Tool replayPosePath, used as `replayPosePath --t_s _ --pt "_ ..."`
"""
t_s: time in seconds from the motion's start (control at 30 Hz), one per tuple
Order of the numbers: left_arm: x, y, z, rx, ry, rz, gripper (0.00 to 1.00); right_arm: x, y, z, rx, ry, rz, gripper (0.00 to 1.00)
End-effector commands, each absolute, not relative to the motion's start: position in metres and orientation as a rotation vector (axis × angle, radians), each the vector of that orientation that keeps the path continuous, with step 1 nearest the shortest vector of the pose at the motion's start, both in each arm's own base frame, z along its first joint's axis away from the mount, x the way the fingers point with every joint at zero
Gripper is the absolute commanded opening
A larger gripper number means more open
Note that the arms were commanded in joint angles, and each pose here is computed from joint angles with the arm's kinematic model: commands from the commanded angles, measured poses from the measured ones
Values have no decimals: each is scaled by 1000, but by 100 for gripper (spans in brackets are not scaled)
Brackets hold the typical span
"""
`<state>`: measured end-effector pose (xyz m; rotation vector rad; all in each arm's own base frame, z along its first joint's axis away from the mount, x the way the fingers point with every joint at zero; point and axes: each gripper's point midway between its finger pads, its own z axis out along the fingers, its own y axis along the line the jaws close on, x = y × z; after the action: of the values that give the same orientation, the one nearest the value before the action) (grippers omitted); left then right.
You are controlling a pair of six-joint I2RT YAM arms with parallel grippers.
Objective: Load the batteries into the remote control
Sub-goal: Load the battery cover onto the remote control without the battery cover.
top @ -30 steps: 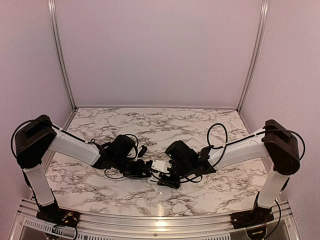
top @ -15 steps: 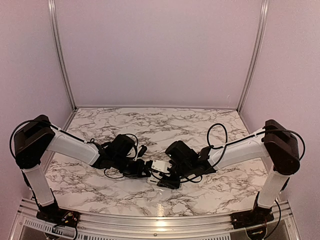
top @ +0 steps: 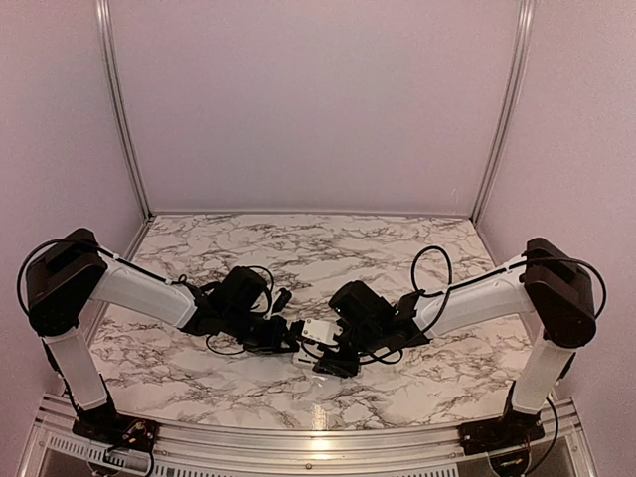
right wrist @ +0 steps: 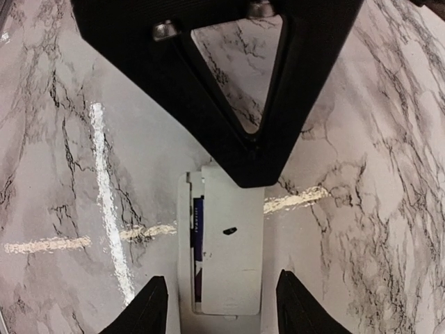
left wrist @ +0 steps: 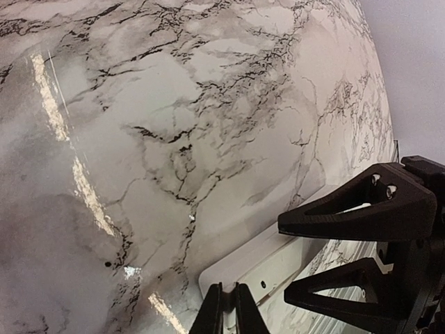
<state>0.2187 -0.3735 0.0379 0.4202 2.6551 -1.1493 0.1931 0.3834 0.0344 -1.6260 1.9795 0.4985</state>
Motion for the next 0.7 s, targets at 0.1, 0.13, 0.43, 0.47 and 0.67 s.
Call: replayPosePath --t_s 0.1,0.13,0.43,0.47,0.67 --pt "189 -365 26 468 2753 -1161 0 187 382 28 -1650 1985 505 49" --pt "189 -365 27 468 2752 -1160 0 187 382 28 -1649 1983 506 48" --pt "188 -365 30 485 2741 -1172 0 185 381 22 -1667 1994 507 42" --pt "188 -366 32 489 2735 -1180 0 185 381 23 -1667 1993 509 42" --pt "187 -370 42 492 2711 -1244 0 185 381 23 -1668 1991 507 41"
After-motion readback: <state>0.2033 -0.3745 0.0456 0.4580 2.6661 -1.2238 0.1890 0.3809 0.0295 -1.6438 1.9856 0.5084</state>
